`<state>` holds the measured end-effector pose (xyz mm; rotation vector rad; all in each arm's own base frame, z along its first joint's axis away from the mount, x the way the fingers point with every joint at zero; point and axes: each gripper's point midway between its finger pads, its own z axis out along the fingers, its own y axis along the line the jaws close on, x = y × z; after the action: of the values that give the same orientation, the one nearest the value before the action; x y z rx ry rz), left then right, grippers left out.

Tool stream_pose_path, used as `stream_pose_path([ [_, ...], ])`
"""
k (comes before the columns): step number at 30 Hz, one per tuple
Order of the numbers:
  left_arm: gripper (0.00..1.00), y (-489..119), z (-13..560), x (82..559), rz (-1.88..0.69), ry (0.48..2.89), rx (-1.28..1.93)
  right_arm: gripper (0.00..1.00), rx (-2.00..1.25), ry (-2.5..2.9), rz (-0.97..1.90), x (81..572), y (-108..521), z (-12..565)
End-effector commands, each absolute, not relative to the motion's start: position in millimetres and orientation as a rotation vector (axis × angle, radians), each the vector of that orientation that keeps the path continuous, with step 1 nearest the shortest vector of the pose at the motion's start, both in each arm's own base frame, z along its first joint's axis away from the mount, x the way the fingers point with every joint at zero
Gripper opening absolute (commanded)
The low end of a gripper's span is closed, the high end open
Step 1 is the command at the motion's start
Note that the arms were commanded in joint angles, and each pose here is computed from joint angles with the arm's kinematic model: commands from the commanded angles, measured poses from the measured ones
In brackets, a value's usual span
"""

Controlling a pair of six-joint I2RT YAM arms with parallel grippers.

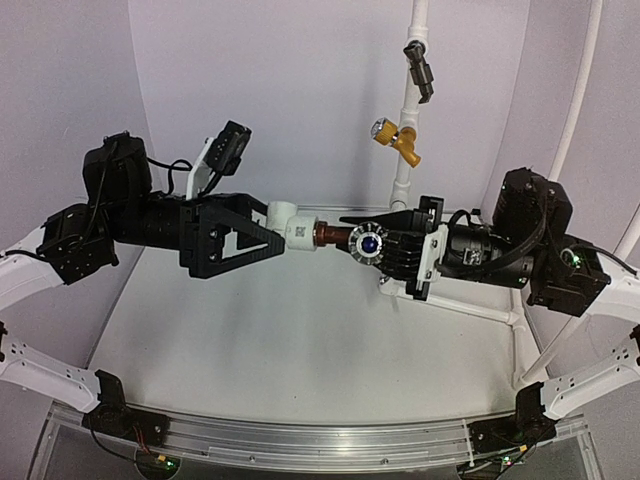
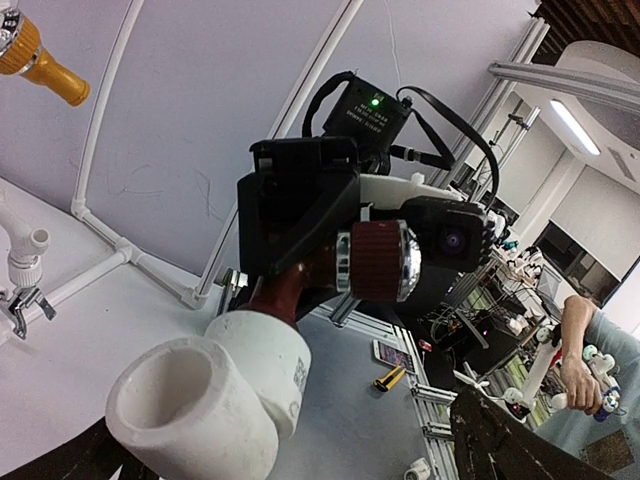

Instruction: Install the water faucets

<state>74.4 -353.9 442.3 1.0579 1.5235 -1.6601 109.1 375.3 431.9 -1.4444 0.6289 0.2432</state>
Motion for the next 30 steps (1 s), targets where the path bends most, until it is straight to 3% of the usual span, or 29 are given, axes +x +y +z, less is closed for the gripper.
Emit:
stream_pose_path([
  [1, 0.98, -342.1, 468.6, 64.0, -1.694, 1.387, 1.066, 0.0, -1.408, 0.616, 0.297, 100.0, 371.0, 442.5],
  [13, 0.96, -336.3, 476.5, 38.5, -1.806, 1.278, 1.196, 0.0, -1.382, 0.675, 0.219, 114.9, 366.4, 441.3],
  [30, 0.93, -358.1, 437.1, 56.1, -1.748, 1.475, 1.193, 0.0, -1.277, 0.613, 0.181, 117.3, 362.1, 491.0],
])
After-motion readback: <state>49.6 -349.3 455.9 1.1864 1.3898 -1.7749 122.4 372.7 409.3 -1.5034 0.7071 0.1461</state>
